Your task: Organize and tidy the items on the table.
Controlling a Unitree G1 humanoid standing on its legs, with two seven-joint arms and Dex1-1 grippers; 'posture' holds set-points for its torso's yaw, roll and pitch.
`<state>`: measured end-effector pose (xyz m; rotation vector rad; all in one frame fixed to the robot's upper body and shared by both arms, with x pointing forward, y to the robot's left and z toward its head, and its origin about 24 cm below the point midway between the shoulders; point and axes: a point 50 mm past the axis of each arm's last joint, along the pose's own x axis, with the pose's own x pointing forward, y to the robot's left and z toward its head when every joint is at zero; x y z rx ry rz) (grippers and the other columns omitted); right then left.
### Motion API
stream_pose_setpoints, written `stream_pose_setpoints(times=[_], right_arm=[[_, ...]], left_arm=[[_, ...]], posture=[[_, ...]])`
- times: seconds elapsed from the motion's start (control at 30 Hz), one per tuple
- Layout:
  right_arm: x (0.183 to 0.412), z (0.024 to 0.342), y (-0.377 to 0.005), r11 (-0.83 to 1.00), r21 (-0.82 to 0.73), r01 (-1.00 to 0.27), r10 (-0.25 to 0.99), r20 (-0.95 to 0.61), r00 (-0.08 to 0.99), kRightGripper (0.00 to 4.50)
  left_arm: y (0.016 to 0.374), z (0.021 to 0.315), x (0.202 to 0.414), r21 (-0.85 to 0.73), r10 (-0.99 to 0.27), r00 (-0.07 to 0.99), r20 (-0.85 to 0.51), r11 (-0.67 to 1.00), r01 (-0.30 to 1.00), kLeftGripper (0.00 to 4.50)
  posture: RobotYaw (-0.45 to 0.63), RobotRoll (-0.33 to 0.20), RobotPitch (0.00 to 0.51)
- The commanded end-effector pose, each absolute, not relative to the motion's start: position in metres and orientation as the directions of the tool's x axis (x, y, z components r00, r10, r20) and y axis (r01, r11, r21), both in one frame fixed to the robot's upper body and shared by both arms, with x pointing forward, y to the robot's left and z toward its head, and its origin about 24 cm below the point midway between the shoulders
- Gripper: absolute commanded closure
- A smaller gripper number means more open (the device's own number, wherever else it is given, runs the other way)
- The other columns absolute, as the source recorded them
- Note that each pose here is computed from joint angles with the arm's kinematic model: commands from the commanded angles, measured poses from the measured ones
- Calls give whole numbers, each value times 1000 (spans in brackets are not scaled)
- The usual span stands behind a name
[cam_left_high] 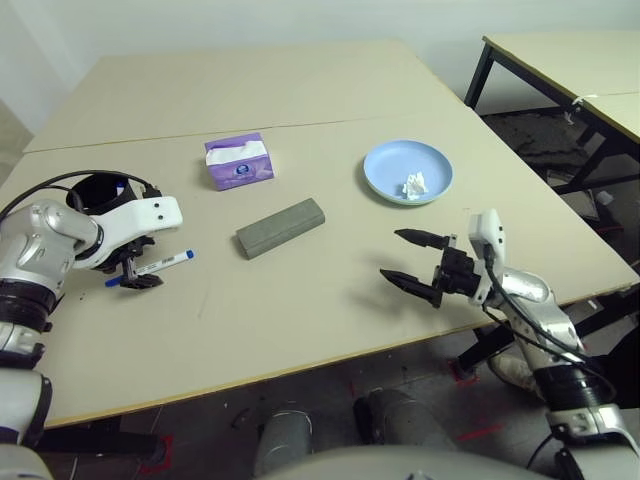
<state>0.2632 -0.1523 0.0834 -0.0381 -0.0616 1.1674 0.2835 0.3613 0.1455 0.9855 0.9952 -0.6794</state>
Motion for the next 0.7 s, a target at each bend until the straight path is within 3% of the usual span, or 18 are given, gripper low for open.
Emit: stream_pose_setpoints(times=[0.03, 0.2, 0.6, 0.7], right_arm=[[262, 83, -152, 385, -68, -920, 923, 12, 385, 0], [262, 83, -151, 384, -66, -921, 923, 13, 384, 0], [263, 86, -150, 386, -71, -920, 923, 20, 385, 0], [264, 87, -149, 385, -73, -920, 923, 24, 384, 0]], left_arm=[[361, 141, 284, 350, -25, 394, -919, 411, 842, 33], [360, 139, 283, 333, -38, 379, -925, 405, 852, 33], [354, 140, 286, 325, -68, 383, -921, 405, 854, 4022], [354, 140, 287, 326, -72, 386, -920, 408, 853, 4259]], posture=[[-73, 0, 62], [-75, 0, 63], [-79, 0, 55], [-77, 0, 52]])
